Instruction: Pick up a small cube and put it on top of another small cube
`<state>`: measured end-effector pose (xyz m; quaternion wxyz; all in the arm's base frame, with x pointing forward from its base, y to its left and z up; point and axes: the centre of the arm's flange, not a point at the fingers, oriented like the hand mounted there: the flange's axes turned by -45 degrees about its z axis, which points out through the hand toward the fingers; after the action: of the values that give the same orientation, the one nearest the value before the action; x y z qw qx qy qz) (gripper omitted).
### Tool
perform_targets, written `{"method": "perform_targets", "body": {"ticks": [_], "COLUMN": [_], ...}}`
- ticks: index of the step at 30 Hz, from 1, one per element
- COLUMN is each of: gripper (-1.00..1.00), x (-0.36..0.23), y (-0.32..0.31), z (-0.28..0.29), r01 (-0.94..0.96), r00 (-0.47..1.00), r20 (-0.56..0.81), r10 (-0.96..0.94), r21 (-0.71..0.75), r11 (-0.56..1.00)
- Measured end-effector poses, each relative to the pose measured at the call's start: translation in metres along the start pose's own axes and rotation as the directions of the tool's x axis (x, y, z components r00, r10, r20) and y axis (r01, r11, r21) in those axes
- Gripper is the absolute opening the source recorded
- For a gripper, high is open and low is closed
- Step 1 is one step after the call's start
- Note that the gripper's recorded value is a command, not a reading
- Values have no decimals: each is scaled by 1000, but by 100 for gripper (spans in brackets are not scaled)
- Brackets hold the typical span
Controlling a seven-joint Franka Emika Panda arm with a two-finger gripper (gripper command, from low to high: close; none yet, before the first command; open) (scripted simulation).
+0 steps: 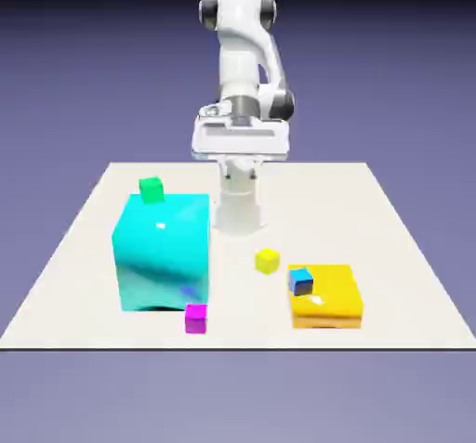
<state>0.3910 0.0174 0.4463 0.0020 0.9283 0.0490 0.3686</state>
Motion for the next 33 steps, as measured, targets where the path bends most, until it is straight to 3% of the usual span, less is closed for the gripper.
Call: {"method": "perform_targets", "body": {"ticks": [7,14,24,33], "gripper": [0,0,0,0], "x": [-46,-109,-217,-311], "y": [-77,-147,-215,-237], "z": [49,79,95,92], "r01": [231,447,688,795], "r00": [943,766,340,-130], "r20": [209,351,435,427], "r10": [-260,-538,-834,-895], "r21": [156,309,490,584], "r11": [960,839,536,164]}}
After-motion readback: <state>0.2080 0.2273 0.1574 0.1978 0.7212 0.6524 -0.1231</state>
